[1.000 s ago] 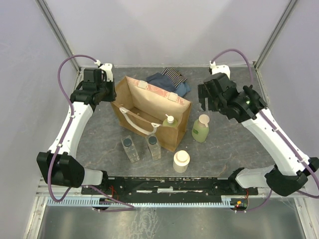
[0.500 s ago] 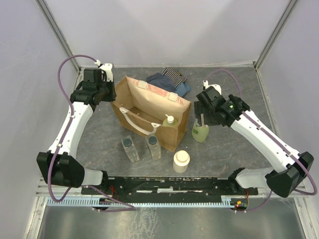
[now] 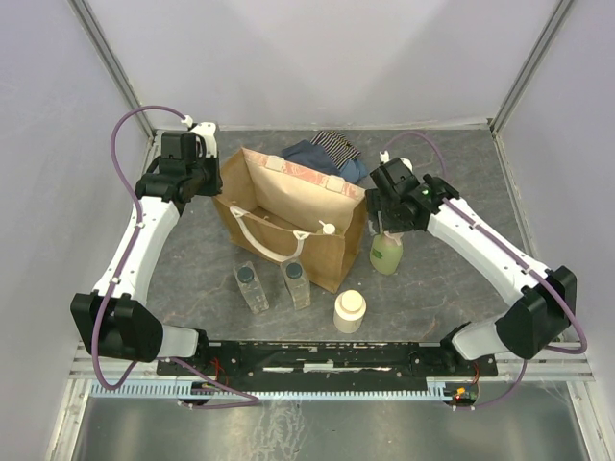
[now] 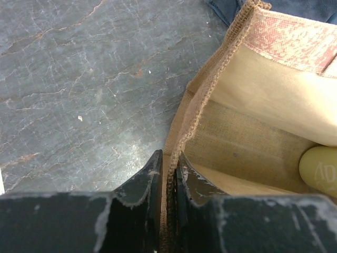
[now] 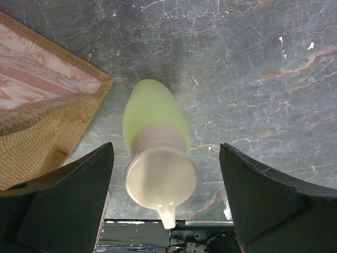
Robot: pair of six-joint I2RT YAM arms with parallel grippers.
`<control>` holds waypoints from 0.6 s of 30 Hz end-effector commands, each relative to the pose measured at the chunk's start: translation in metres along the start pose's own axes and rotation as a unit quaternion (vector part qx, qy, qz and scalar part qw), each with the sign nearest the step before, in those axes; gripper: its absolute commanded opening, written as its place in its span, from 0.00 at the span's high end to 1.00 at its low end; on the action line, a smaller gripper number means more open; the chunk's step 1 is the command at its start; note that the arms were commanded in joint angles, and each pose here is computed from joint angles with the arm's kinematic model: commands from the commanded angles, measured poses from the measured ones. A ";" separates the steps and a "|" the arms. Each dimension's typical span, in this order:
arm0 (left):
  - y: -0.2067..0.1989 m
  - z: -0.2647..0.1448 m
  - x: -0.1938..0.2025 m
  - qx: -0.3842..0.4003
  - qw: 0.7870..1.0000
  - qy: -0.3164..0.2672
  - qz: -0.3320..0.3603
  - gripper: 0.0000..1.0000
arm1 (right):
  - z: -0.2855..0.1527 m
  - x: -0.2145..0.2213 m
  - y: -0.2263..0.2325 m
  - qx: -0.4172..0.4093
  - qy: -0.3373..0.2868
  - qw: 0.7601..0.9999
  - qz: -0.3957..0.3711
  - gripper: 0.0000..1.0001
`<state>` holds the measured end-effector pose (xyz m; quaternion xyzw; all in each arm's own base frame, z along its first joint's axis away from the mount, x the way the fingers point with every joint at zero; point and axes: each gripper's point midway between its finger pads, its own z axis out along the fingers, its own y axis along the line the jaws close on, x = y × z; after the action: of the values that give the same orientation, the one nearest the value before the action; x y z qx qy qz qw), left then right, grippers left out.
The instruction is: Place the personal care products into the canvas bag
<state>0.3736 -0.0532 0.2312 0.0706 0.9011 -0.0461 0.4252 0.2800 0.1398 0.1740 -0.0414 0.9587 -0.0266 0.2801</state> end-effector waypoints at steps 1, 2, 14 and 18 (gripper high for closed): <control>0.005 -0.013 -0.019 -0.013 0.999 -0.034 0.009 0.83 | 0.003 -0.014 0.000 -0.011 -0.020 1.000 -0.006 0.14; 0.005 -0.013 -0.018 -0.014 0.999 -0.034 0.009 0.83 | 0.003 -0.015 -0.001 -0.012 -0.020 1.000 -0.007 0.17; 0.007 -0.013 -0.021 -0.018 0.999 -0.033 0.008 0.83 | 0.006 0.007 0.005 -0.039 0.029 0.999 -0.012 0.30; 0.006 -0.012 -0.021 -0.018 0.999 -0.033 0.008 0.83 | 0.006 0.008 0.005 -0.040 0.033 0.999 -0.015 0.35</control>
<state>0.3735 -0.0506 0.2308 0.0675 0.9020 -0.0386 0.4247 0.2791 0.1429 0.1664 -0.0577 0.9650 0.0030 0.2559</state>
